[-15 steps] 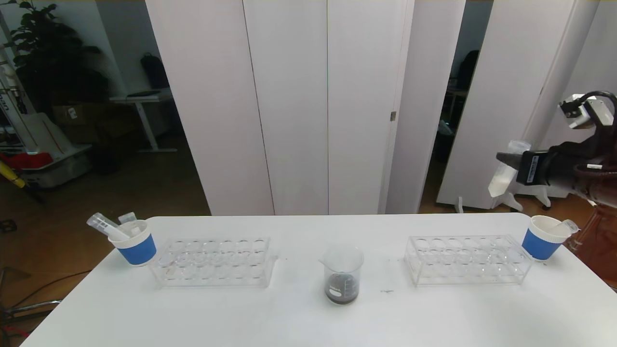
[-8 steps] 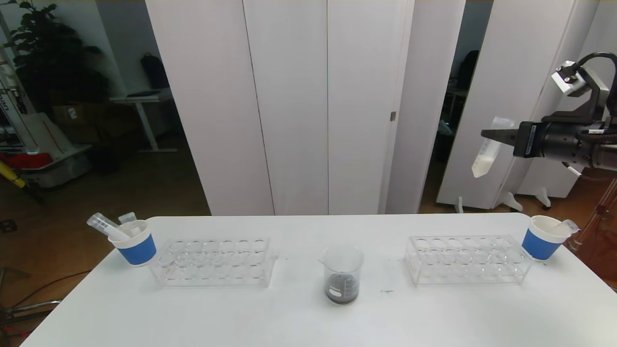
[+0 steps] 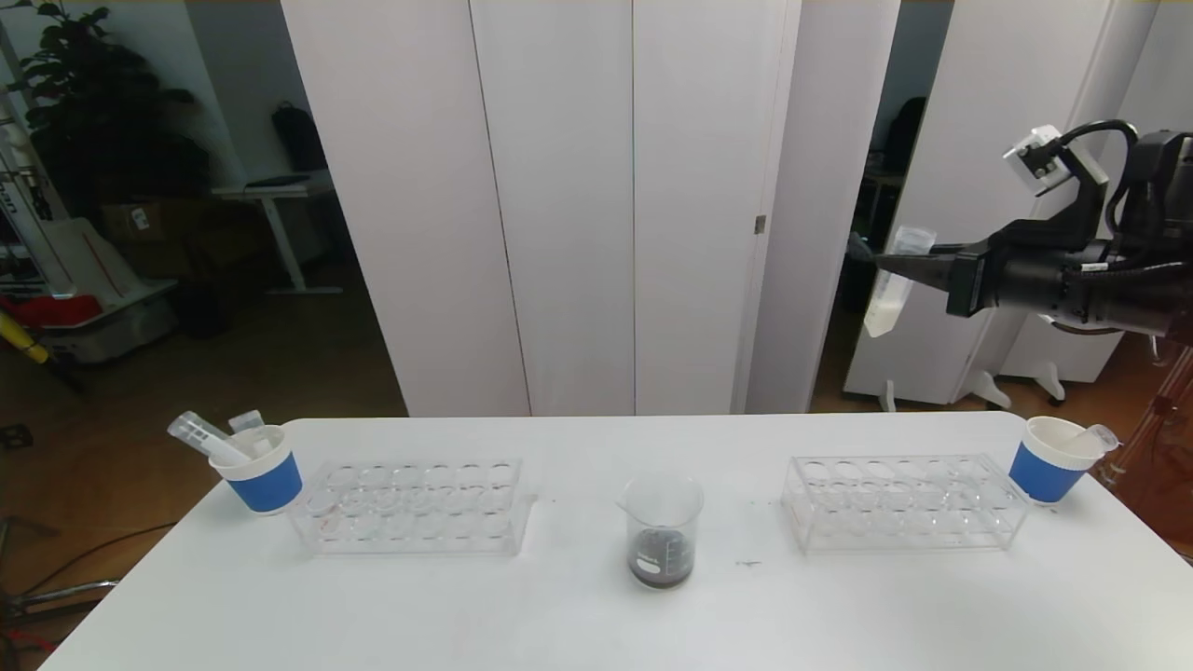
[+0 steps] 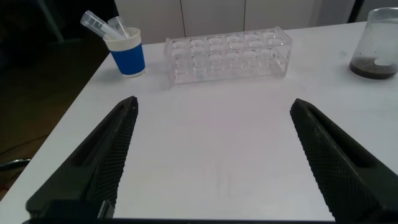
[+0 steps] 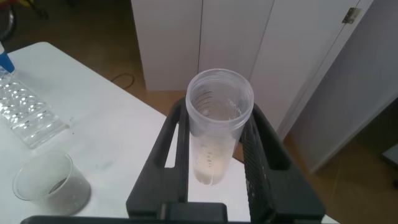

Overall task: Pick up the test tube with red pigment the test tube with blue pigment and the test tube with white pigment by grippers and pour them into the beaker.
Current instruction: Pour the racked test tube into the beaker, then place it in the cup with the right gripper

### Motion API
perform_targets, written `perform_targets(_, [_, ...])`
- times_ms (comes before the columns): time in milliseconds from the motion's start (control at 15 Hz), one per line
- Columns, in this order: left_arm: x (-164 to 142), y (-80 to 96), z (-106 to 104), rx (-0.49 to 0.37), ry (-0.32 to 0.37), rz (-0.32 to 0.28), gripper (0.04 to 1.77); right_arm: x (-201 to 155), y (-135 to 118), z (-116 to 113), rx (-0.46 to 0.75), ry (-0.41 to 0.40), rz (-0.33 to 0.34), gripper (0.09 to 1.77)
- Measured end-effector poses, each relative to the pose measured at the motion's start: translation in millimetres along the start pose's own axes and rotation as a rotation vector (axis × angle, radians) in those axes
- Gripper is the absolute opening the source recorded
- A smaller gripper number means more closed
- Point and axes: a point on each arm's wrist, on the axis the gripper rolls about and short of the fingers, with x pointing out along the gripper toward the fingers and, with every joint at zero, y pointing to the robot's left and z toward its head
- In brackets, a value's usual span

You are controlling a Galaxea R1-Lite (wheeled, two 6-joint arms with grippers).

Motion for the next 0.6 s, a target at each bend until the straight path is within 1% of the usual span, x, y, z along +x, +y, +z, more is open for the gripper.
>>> perform_targets(133, [0.0, 0.0, 0.0, 0.0, 0.0, 0.0, 1.75, 8.6, 11.8, -0.8, -0.017, 0.004, 0.039, 0.58])
perform_targets(267, [0.0, 0.0, 0.0, 0.0, 0.0, 0.0, 1.75, 14.1, 22.4, -0.3, -0.073, 0.002, 0.071, 0.58])
perform_targets(467, [0.0, 0.0, 0.0, 0.0, 0.0, 0.0, 1.75, 19.6, 26.1, -5.7, -0.217, 0.007, 0.079, 0.58])
perform_targets(600, [0.0, 0.0, 0.0, 0.0, 0.0, 0.0, 1.75, 26.6, 26.7, -9.6, -0.262, -0.037, 0.076, 0.58])
